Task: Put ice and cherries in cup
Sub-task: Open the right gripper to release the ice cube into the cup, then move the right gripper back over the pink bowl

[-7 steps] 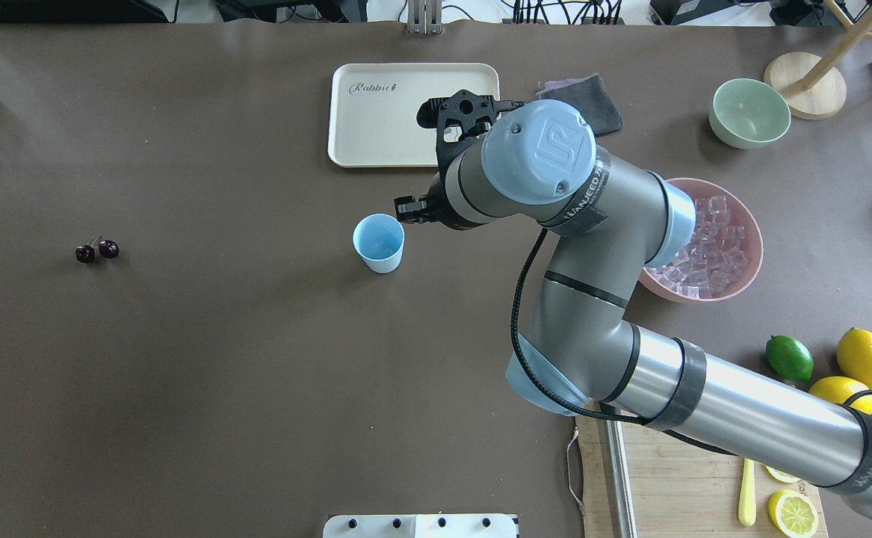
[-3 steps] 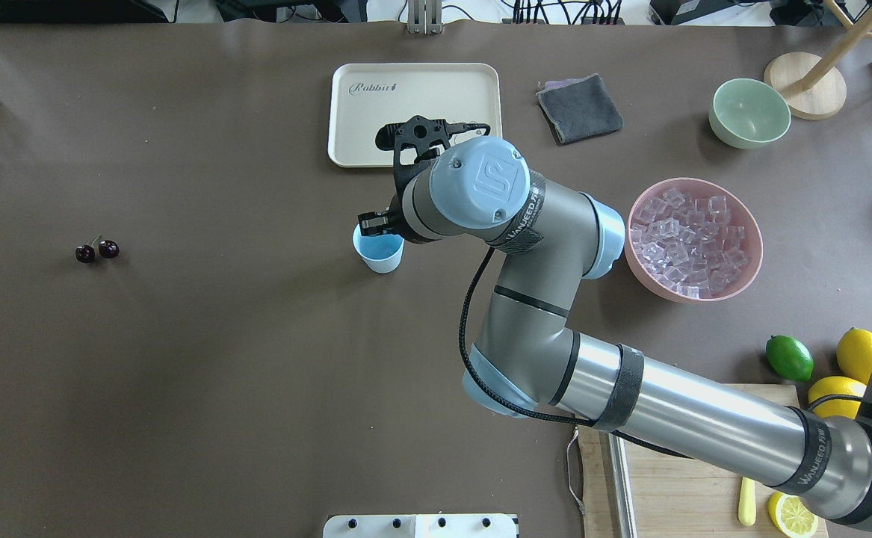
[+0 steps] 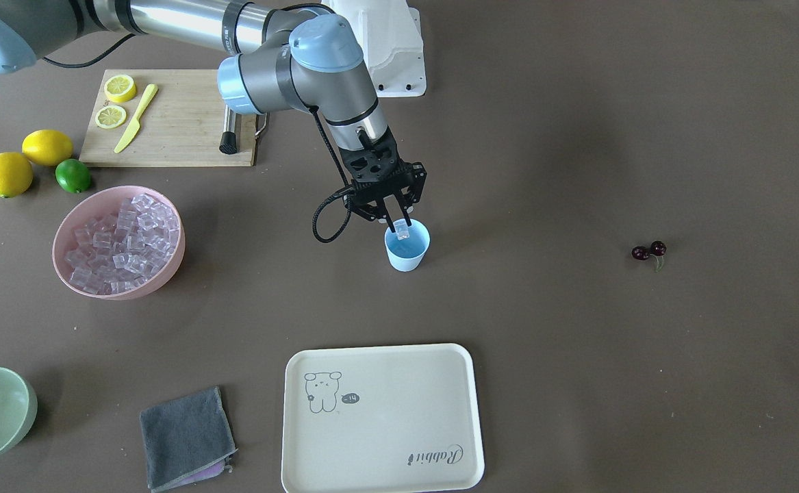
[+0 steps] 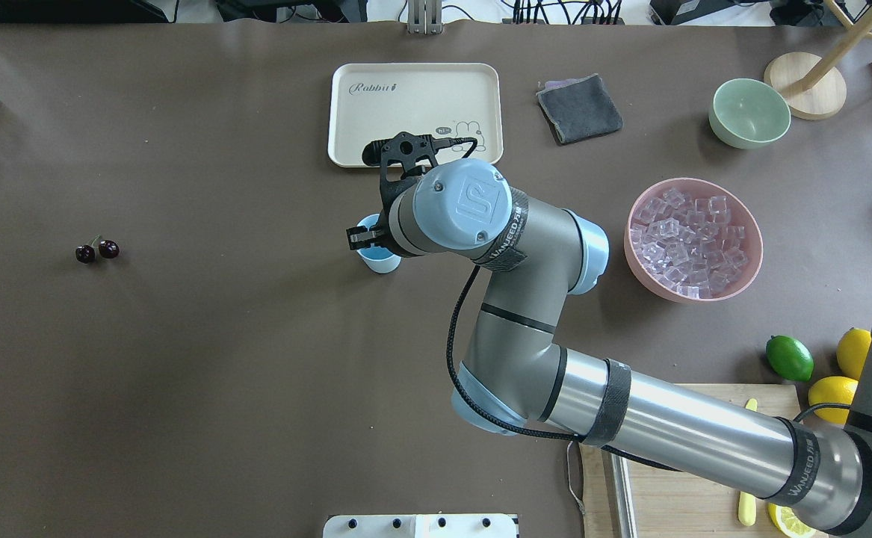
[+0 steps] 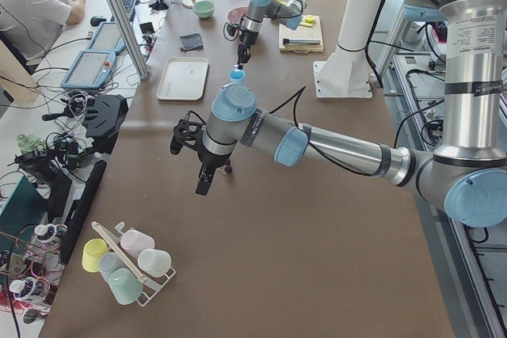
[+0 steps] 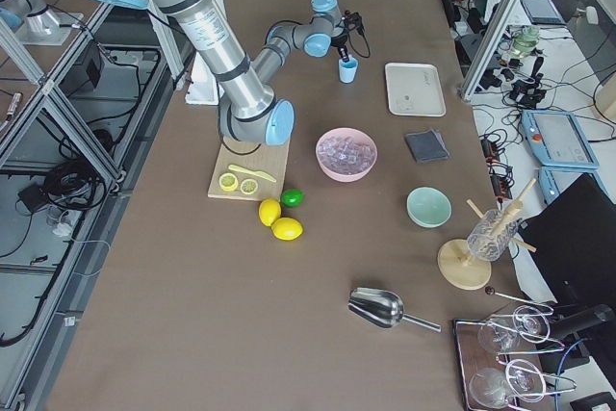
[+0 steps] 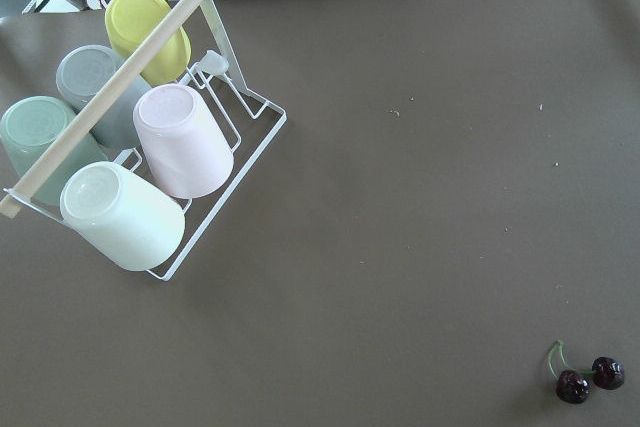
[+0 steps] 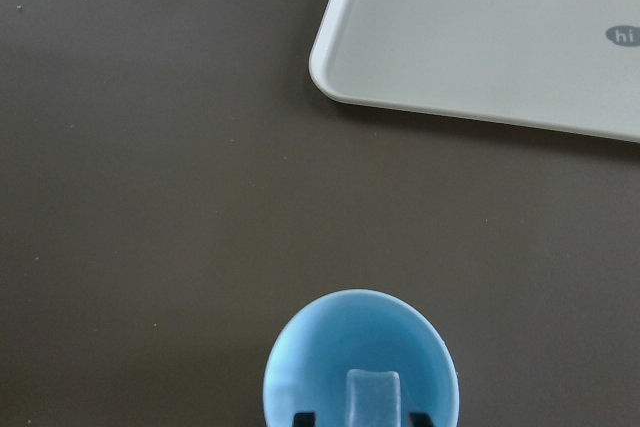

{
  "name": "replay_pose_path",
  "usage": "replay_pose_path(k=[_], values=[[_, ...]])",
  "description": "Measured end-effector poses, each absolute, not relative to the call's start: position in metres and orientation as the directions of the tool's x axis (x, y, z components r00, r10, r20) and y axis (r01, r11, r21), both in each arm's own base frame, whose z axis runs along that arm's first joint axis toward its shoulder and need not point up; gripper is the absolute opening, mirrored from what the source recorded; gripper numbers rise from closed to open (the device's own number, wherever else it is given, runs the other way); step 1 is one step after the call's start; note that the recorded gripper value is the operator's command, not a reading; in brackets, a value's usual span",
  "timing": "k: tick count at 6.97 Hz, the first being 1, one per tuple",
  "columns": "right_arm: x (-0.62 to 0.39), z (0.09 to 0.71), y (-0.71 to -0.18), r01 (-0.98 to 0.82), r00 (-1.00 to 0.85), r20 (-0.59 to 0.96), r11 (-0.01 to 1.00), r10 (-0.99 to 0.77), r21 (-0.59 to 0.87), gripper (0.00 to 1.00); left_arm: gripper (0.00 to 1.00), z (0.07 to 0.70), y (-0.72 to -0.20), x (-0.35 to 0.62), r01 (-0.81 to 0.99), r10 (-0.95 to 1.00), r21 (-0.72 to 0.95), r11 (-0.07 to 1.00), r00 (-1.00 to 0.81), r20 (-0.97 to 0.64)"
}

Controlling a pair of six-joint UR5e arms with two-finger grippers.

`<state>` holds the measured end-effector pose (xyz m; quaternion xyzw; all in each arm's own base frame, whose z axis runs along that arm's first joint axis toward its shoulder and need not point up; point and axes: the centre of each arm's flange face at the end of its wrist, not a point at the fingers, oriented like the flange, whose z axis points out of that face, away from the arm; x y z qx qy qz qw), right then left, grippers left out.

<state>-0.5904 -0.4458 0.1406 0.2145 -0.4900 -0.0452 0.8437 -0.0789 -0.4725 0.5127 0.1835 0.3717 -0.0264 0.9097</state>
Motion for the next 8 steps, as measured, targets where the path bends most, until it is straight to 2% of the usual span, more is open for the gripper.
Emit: replay_pose_path(k=[3,4,6,8], values=[[-0.575,0.128,-0.448,-0.142,0.49,0.822,0.904,-0.29,0.404,1.0,0.98,0.514,-0.473,-0.079,0.185,0.086,0.311,0.932,0.722,-0.687],[-0.549,0.131,-0.465,-0.13,0.472,0.836,0.916,-0.28,0.381,1.0,0.98,0.513,-0.473,-0.079,0.185,0.087,0.312,0.932,0.722,-0.686],[-0.461,0.184,-0.493,-0.099,0.46,0.849,0.935,-0.261,0.341,1.0,0.98,0.512,-0.473,-0.079,0.185,0.088,0.314,0.931,0.722,-0.686],[-0.378,0.246,-0.494,-0.103,0.499,0.829,0.932,-0.253,0.347,0.99,0.98,0.512,-0.473,-0.079,0.185,0.088,0.314,0.931,0.723,-0.686]])
